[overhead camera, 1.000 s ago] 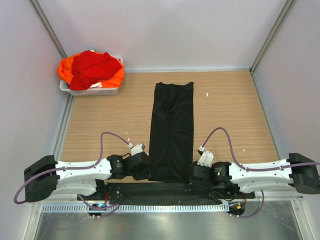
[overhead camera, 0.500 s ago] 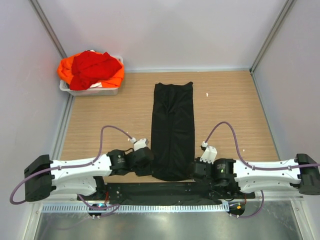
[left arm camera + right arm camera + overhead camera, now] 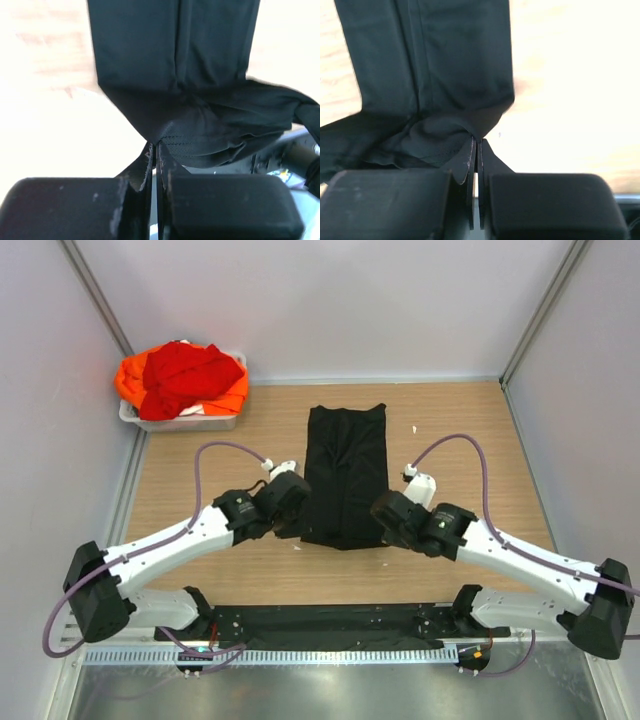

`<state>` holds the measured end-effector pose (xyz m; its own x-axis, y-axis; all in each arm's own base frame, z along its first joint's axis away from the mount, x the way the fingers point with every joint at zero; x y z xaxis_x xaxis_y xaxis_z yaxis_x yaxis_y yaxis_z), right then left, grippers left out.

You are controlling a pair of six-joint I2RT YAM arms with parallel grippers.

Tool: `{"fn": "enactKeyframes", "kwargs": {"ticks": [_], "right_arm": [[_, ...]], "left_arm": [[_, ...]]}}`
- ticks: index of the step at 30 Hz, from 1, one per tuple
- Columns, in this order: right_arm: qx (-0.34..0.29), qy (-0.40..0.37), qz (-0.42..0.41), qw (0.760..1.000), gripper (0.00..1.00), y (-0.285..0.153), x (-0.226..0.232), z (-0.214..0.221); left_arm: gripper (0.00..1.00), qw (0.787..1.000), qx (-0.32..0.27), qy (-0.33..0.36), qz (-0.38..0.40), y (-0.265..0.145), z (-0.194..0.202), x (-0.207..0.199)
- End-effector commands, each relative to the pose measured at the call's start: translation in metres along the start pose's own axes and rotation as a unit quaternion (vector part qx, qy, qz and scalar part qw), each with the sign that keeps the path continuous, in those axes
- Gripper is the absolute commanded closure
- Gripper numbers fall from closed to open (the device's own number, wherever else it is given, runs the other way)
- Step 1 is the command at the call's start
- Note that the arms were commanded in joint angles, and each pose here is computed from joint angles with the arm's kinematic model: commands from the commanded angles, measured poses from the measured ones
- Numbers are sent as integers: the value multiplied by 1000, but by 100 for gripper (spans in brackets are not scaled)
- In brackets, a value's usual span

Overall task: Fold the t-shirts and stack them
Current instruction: Fold the tshirt

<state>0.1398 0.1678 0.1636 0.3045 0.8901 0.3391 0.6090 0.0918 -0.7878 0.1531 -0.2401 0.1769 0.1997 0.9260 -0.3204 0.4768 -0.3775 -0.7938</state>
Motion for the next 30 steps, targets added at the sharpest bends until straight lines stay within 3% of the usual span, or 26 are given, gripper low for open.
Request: {"fn": "enactKeyframes", "kwargs": {"ticks": [1, 13, 30], "right_arm": [[-23, -56, -15, 998, 99, 4, 22, -31], [-27, -60, 25, 998, 99, 59, 37, -101], [12, -73, 53, 996, 99, 124, 42, -129]], "left_arm": [[100, 1000, -7, 29, 5, 0, -32, 0], [100, 999, 11, 28, -23, 52, -104, 12], [100, 998, 57, 6, -33, 113, -142, 42]]}}
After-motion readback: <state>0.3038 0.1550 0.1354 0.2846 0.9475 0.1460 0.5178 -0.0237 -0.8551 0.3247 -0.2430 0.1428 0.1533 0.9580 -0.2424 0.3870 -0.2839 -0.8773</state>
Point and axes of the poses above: each gripper's point midway between its finger pads, its own y axis out along the fingers, its own x axis along the line the jaws close on, z = x × y, the point moved 5 cm from there along -y, back along the fingers, and after that the axes turned 10 degrees about y, right-handed, at the moved point
